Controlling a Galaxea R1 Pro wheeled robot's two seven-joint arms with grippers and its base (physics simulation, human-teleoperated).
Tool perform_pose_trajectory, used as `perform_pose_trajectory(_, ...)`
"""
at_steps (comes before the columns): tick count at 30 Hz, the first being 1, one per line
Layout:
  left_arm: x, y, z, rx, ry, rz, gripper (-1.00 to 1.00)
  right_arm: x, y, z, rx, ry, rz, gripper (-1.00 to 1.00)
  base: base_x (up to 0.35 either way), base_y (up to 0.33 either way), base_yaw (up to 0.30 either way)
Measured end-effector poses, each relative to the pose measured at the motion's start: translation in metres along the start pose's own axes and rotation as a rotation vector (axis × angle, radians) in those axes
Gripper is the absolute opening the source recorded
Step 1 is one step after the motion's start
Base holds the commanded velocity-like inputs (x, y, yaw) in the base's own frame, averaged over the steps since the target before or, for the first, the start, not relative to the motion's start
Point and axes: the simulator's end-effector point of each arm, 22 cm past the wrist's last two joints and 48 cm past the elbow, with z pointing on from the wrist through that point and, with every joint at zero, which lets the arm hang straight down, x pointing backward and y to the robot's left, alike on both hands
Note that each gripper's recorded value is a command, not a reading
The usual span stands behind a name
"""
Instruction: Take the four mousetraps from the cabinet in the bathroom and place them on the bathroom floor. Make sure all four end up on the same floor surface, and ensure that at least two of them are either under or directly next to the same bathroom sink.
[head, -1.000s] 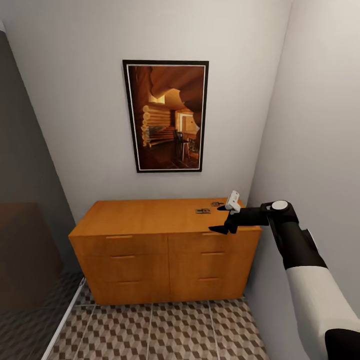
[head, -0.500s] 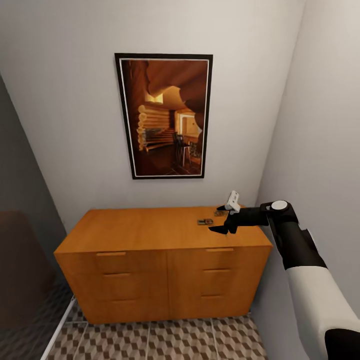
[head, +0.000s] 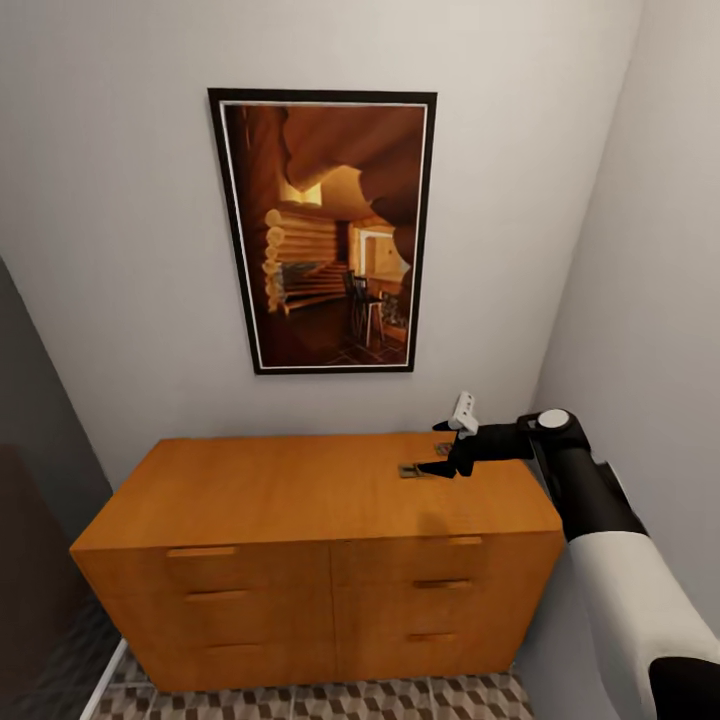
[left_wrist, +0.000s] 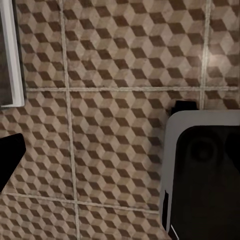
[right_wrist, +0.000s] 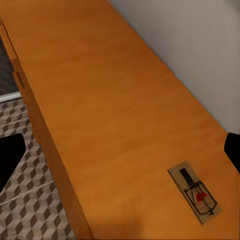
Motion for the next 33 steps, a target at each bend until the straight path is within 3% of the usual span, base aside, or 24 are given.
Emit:
perform_pose_trajectory(11,0.001,0.001,0.000,-0.001,0.004,0.000,1.00,0.010,0.003,0.006,-0.020,0.009,0.000,1.00,0.237,0.000,0.000)
perform_pose_trajectory(21,0.002,0.001,0.000,-0.001,0.006,0.001,1.00,0.036,0.013,0.019,-0.070,0.024,-0.004,1.00,0.028,0.000,0.000)
perform_pose_trajectory(33,0.002,0.002,0.000,-0.003,0.007,0.001,1.00,0.049,0.017,0.020,-0.093,0.033,-0.006,1.00,0.001,0.000,0.000)
